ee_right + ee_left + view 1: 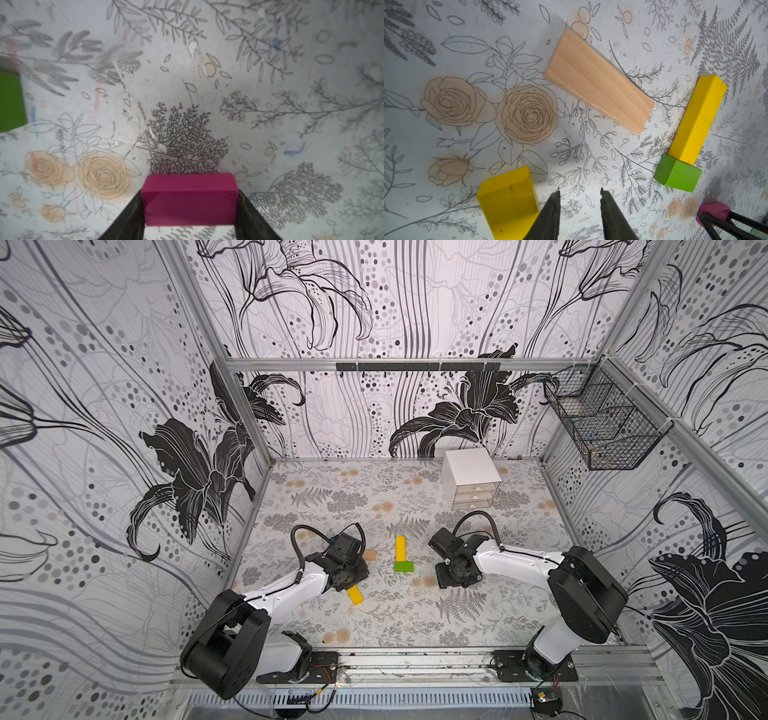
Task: Assemble the letter h with building blocks
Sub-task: Pick up the building block from the center of the board, then place the building block at the center of the board.
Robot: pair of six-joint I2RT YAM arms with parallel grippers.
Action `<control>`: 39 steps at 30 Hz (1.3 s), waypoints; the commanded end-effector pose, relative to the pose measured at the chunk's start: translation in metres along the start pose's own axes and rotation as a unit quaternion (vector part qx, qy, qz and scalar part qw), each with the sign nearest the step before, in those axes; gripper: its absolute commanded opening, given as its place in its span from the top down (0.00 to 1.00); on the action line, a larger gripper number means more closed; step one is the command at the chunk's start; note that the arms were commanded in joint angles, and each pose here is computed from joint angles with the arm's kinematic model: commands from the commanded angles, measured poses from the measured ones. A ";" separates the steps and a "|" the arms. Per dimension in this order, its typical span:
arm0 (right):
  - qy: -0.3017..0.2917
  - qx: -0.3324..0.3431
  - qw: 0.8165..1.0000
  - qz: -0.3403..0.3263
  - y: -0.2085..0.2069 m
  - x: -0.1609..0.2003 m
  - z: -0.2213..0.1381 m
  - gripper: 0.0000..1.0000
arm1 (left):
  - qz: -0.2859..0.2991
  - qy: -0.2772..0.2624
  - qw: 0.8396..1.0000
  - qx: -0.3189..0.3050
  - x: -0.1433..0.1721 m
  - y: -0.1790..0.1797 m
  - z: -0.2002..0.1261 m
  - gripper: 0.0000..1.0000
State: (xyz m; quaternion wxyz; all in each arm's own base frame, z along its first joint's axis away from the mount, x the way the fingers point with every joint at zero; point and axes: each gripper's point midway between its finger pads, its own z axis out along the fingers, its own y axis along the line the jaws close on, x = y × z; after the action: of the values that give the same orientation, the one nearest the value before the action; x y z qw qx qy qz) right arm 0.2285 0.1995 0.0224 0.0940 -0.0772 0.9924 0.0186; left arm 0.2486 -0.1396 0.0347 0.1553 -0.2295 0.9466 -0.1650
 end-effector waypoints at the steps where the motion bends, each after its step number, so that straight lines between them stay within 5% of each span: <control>1: -0.018 0.003 0.999 0.030 0.004 -0.011 -0.012 0.57 | 0.009 -0.002 1.000 0.010 -0.001 -0.006 0.002 0.64; 13: -0.036 0.034 0.998 0.049 0.053 -0.051 -0.001 0.58 | 0.009 -0.003 1.000 0.008 -0.002 -0.006 0.001 0.64; 23: -0.038 0.049 0.996 0.057 0.053 -0.054 0.001 0.58 | 0.010 -0.001 1.000 0.010 -0.002 -0.007 0.004 0.64; 39: -0.058 0.028 0.996 0.063 0.056 -0.061 -0.021 0.24 | 0.011 0.002 1.000 0.017 -0.003 -0.013 0.007 0.65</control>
State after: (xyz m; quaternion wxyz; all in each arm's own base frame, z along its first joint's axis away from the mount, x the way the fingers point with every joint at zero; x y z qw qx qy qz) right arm 0.2743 0.2677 0.0354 0.1354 -0.0191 0.9906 -0.0008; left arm 0.2496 -0.1418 0.0289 0.1489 -0.2284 0.9479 -0.1646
